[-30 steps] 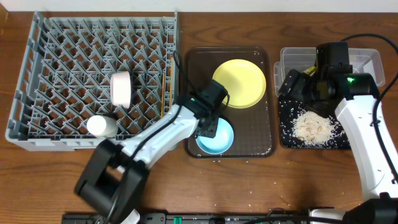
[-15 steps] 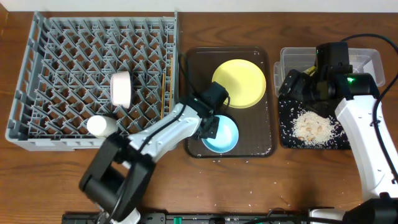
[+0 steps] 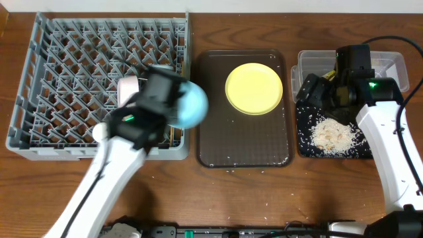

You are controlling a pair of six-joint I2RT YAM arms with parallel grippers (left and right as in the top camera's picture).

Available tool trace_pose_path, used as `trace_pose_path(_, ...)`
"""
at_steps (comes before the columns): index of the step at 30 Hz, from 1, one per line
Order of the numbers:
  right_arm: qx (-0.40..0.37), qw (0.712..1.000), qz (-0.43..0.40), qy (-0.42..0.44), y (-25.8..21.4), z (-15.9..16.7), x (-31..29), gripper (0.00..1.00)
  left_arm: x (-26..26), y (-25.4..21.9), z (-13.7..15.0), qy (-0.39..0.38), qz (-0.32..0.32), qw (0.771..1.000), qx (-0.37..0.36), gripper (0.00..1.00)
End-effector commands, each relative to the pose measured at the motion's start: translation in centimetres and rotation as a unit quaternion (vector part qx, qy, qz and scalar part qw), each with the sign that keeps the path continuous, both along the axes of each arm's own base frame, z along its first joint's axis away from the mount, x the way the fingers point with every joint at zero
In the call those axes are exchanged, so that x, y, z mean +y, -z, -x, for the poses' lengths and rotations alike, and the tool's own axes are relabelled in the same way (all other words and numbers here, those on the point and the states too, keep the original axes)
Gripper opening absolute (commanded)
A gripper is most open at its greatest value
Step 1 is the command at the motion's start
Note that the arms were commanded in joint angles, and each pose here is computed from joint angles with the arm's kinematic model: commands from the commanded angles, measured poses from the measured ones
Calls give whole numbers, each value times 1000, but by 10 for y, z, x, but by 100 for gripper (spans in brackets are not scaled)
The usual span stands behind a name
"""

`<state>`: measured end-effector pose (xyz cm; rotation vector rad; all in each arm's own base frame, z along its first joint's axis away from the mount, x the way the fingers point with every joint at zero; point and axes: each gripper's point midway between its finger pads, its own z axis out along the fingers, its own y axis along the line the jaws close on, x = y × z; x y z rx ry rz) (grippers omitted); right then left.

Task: Sort waste into correct bins and load items into the dishwasher
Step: 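Lift the light blue bowl and carry it over the dish rack, then lower the light blue bowl into the rack slots with the left gripper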

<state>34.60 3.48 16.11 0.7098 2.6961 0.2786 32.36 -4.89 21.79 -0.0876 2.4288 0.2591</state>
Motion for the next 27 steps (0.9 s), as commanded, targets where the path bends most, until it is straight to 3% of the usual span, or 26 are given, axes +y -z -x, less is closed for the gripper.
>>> trace_pose_path(1,-8,1000,-2,6,-6,1,-3,99,92,-65,11,-138,-164,973,-83,7)
trace_pose_path(4,-8,1000,-2,6,-6,1,-3,99,128,-85,18,-190,-229,950,-91,8)
trace_pose_path(10,-8,1000,-2,6,-6,1,-3,99,164,-91,2,-199,-303,930,-60,7)
trace_pose_path(19,-8,1000,-2,6,-6,1,-3,99,203,-30,-32,-201,-354,912,53,8)
trace_pose_path(27,-8,1000,-2,6,-6,1,-3,99,237,6,-44,-271,-423,859,101,7)
